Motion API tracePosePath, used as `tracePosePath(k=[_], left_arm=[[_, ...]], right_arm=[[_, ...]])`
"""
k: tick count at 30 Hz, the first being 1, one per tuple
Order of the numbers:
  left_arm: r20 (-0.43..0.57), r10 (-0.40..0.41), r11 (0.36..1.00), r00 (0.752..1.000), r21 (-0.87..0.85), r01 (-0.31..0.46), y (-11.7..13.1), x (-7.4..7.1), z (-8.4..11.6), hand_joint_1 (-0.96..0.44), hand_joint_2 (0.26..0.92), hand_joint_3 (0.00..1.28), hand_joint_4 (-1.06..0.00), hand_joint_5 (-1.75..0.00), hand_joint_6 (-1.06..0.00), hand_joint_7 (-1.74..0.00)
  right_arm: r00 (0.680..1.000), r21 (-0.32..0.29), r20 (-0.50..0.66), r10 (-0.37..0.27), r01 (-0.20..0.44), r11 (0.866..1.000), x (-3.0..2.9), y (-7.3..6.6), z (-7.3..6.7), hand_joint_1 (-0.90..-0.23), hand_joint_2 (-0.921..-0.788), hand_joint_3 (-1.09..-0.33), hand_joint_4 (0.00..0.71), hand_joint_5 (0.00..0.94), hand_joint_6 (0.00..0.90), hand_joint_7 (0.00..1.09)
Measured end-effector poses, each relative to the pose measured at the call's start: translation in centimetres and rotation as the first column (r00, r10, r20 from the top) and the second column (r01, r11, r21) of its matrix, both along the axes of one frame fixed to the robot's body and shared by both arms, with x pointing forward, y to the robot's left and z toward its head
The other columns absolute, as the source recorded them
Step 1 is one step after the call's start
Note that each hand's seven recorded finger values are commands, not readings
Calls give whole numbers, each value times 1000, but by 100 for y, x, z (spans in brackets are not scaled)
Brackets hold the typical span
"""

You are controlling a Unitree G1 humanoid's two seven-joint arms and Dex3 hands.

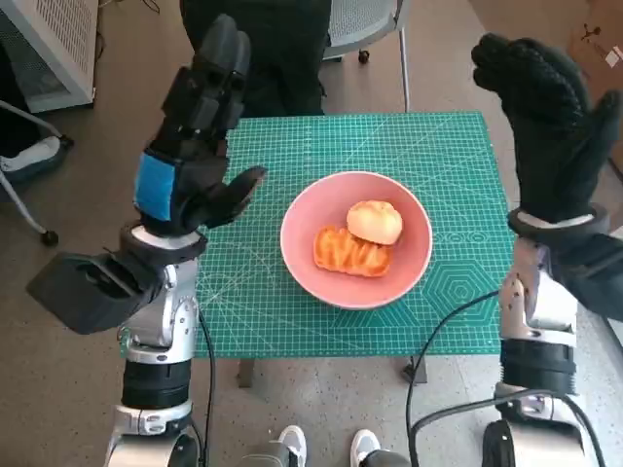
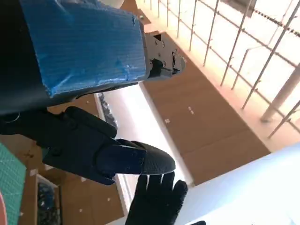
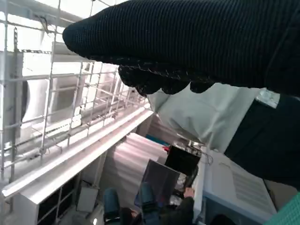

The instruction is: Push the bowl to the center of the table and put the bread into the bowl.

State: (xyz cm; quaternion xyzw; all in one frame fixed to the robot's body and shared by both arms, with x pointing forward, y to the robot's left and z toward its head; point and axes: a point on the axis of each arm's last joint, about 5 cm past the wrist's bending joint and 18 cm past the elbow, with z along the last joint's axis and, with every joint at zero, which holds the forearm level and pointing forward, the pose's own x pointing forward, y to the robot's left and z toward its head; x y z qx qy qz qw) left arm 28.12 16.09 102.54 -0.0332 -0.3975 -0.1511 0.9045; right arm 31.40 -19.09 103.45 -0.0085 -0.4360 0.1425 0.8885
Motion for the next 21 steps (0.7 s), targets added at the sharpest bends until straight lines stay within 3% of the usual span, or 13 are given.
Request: tracePosePath(k=[8, 21], left_arm=[[-50, -65, 998, 997, -10, 65, 4, 20, -34, -551, 915, 192, 1, 1, -148, -7], [-87, -64, 998, 994, -3, 64, 52, 15, -67, -481, 894, 156, 1, 1, -165, -23]], right_arm=[[1000, -11, 2, 20, -20, 1000, 43, 26, -6, -459, -921, -410, 366, 0, 488, 13], [999, -13, 1, 36, -36, 999, 51, 44, -31, -438, -921, -408, 364, 0, 484, 9]])
